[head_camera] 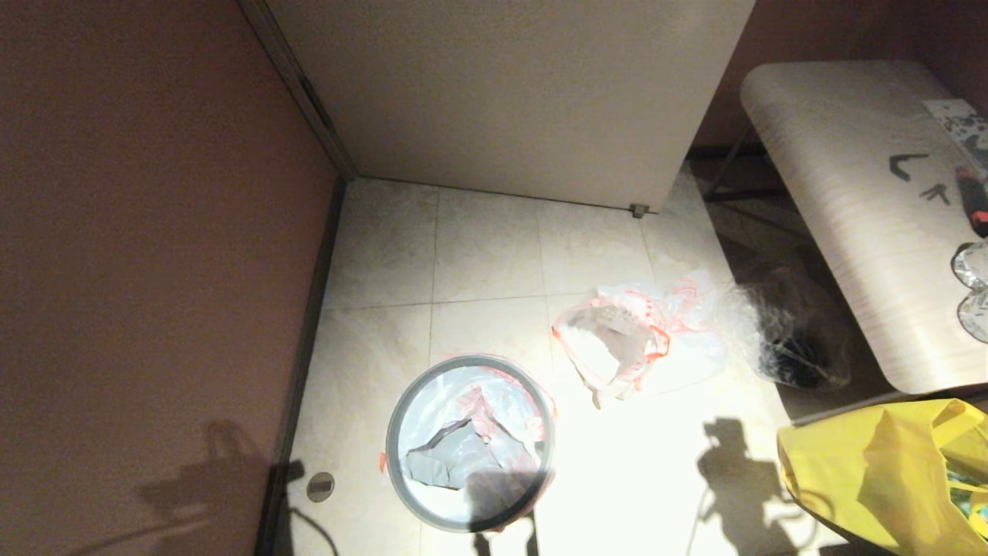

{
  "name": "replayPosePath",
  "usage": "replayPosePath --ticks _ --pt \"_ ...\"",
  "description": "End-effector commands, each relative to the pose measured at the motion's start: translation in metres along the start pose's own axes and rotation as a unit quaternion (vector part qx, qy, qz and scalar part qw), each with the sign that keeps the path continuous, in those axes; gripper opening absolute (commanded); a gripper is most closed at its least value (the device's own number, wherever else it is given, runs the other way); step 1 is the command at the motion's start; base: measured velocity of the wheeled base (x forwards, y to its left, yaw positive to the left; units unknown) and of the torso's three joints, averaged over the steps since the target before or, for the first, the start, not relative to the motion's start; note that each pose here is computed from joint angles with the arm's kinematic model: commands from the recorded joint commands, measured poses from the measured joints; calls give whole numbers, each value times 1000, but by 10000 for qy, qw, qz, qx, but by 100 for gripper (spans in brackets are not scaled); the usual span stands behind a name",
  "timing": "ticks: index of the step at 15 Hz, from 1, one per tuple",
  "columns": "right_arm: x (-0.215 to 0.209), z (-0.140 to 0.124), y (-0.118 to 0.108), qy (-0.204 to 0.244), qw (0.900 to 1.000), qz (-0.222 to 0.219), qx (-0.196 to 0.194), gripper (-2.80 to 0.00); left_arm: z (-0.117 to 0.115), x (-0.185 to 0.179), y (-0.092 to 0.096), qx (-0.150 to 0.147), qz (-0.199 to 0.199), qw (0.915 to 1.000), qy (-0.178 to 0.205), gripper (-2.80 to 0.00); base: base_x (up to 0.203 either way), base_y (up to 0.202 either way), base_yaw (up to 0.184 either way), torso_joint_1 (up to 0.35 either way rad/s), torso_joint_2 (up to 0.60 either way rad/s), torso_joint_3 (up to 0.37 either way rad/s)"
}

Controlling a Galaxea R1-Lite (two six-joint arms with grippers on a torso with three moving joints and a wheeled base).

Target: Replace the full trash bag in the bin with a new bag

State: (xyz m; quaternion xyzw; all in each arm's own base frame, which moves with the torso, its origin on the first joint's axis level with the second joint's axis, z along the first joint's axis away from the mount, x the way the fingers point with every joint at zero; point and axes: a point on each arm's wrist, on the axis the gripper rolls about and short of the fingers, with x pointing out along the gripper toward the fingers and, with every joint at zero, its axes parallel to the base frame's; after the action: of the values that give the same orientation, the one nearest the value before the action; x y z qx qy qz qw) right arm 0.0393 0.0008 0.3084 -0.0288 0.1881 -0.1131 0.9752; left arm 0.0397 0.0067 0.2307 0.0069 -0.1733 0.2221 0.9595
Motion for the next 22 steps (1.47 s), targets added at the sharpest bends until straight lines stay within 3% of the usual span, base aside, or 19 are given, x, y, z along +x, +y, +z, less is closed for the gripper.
replayPosePath --ticks 1,5,7,10,15,16,18,20,22 --pt "-47 -27 -29 -553 9976 -92 399 -280 9 -34 23 -356 300 9967 -666 -280 0 0 0 0 0 0" --pt "-106 -83 -46 -1064 9892 -432 910 -280 5 -77 44 -407 738 9916 -981 -280 0 0 0 0 0 0" --pt "-130 -112 -40 -1331 9854 -231 1034 -280 3 -99 54 -423 805 9902 -1059 -280 0 0 0 0 0 0" --pt "-141 -130 -32 -1364 9859 263 931 -280 4 -116 62 -698 832 9902 -883 -280 0 0 0 0 0 0" --pt "-117 -139 -19 -776 9822 1694 254 -280 -32 -108 53 -603 595 9964 20 -280 0 0 0 0 0 0" --pt "-112 -142 -17 -663 9781 1968 141 -280 -43 -106 51 -719 456 9962 158 -280 0 0 0 0 0 0" --pt "-101 -142 -17 -500 9747 2168 -211 -280 -55 -104 46 -869 -193 9955 325 -280 0 0 0 0 0 0" --pt "-91 -148 -17 -350 9724 2261 -459 -280 -73 -102 42 -777 -544 9936 620 -280 0 0 0 0 0 0" --pt "-87 -165 -14 -608 9738 2157 -394 -280 -95 -102 38 -649 -788 9899 987 -280 0 0 0 0 0 0"
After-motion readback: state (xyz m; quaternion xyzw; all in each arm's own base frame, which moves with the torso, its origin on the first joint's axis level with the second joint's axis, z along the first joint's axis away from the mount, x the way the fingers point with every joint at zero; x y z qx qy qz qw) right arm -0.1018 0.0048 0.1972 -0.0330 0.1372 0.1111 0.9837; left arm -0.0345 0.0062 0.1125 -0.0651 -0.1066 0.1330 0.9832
